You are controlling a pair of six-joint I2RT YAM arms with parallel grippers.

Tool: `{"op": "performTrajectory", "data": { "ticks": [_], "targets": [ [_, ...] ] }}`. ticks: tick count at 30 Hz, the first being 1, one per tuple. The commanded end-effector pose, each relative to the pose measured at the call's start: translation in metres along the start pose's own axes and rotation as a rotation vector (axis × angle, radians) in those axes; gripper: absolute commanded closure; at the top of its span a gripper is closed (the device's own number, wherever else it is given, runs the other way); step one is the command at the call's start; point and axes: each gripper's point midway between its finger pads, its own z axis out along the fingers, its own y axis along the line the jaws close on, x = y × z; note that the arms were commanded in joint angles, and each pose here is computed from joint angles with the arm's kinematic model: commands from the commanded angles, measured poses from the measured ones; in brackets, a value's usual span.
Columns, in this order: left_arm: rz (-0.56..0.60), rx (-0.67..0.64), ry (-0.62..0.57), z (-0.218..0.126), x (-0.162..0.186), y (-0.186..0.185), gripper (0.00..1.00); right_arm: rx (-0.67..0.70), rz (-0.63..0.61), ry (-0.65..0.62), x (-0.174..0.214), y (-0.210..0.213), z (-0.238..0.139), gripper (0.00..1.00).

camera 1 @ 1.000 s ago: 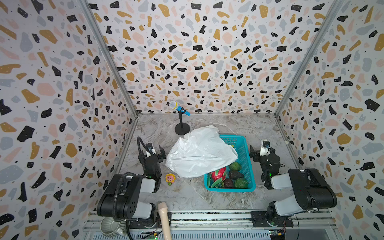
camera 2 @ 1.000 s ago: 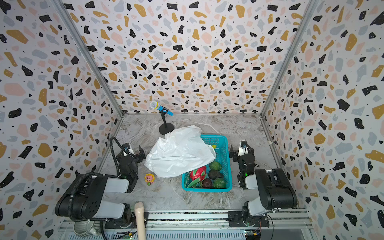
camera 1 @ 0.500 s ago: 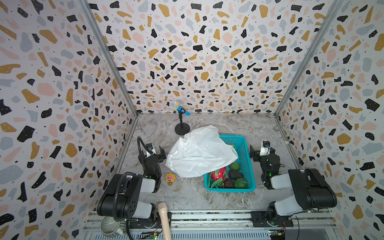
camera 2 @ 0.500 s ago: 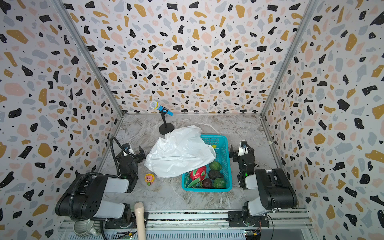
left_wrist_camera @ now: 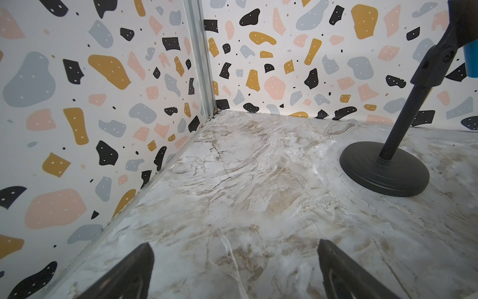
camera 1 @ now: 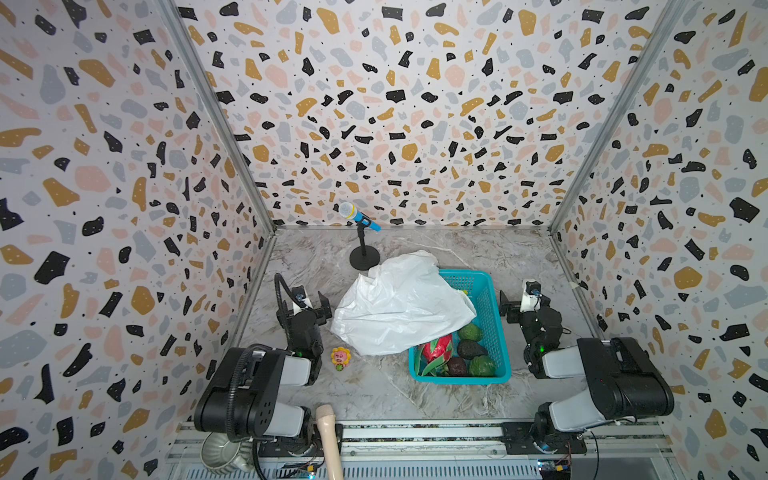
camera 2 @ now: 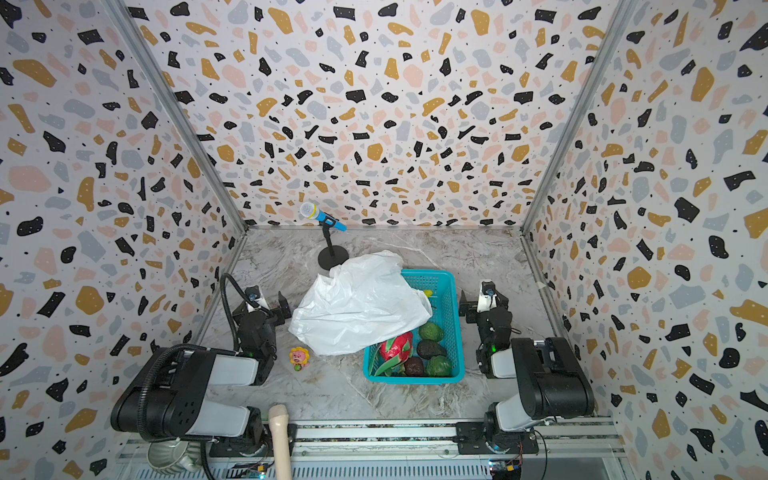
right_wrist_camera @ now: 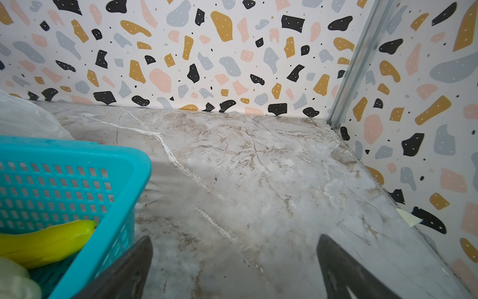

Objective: Place the fruits into the plastic bag
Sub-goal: 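Move the left gripper toward the white bag while the right nears the basket, then grasp the white bag's edge with the left gripper and lift it open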

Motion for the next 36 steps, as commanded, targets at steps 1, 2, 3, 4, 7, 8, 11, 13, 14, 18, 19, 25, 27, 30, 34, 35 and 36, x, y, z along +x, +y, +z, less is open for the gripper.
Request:
{"op": "performTrajectory", "data": {
  "ticks": [1,2,3,4,7,8,11,13,14,18,19,25,27,30,34,35,36],
  "targets": [
    [-0.017,-0.022,-0.051,0.0,-0.013,0.004,0.01,-0.048,0.027,-0.011,-0.001,0.002,-0.003,0.01],
    [-0.017,-0.022,-0.051,0.0,-0.013,0.004,0.01,-0.048,0.026,-0.011,-0.002,0.002,-0.003,0.01],
    [-0.018,-0.021,-0.053,0.0,-0.013,0.004,0.01,-0.046,0.026,-0.009,-0.002,0.002,-0.002,0.01],
    [-0.02,-0.019,-0.053,0.0,-0.013,0.004,0.01,-0.037,0.019,-0.005,-0.001,0.002,-0.001,0.01],
    [-0.026,-0.001,-0.061,-0.002,-0.015,0.001,0.01,-0.04,0.013,-0.015,-0.004,0.004,-0.002,0.01],
    [-0.049,-0.003,-0.077,-0.002,-0.021,0.002,0.01,-0.022,0.019,-0.008,-0.007,0.001,0.001,0.01],
    [-0.025,-0.132,0.191,0.034,-0.025,0.008,0.0,0.098,0.085,0.127,-0.018,-0.022,0.019,0.03],
    [0.039,-0.21,0.235,0.045,-0.041,0.014,0.0,0.191,0.174,0.169,-0.027,-0.037,0.021,0.07],
    [-0.017,-0.27,0.197,0.043,-0.054,0.025,0.0,0.228,0.217,0.163,-0.033,-0.041,0.019,0.09],
    [-0.223,-0.343,0.155,0.028,-0.094,0.035,0.0,0.283,0.368,0.134,-0.06,-0.032,0.002,0.12],
    [-0.237,-0.338,0.171,0.023,-0.102,0.025,0.01,0.24,0.383,0.139,-0.07,-0.019,0.0,0.12],
    [-0.226,0.038,0.263,-0.029,-0.132,-0.096,0.0,-0.268,0.359,0.239,-0.115,0.098,-0.022,0.12],
    [-0.233,0.215,0.347,-0.047,-0.123,-0.14,0.0,-0.439,0.33,0.308,-0.113,0.137,-0.039,0.13],
    [-0.204,0.411,0.46,-0.073,-0.109,-0.191,0.0,-0.649,0.291,0.406,-0.104,0.184,-0.071,0.13],
    [-0.164,0.549,0.528,-0.094,-0.11,-0.229,0.0,-0.75,0.284,0.523,-0.08,0.207,-0.091,0.15],
    [-0.151,0.565,0.532,-0.098,-0.113,-0.234,0.0,-0.741,0.292,0.535,-0.074,0.207,-0.091,0.17],
    [-0.139,0.577,0.535,-0.1,-0.116,-0.238,0.0,-0.731,0.297,0.541,-0.07,0.206,-0.09,0.19]
  ]
}}
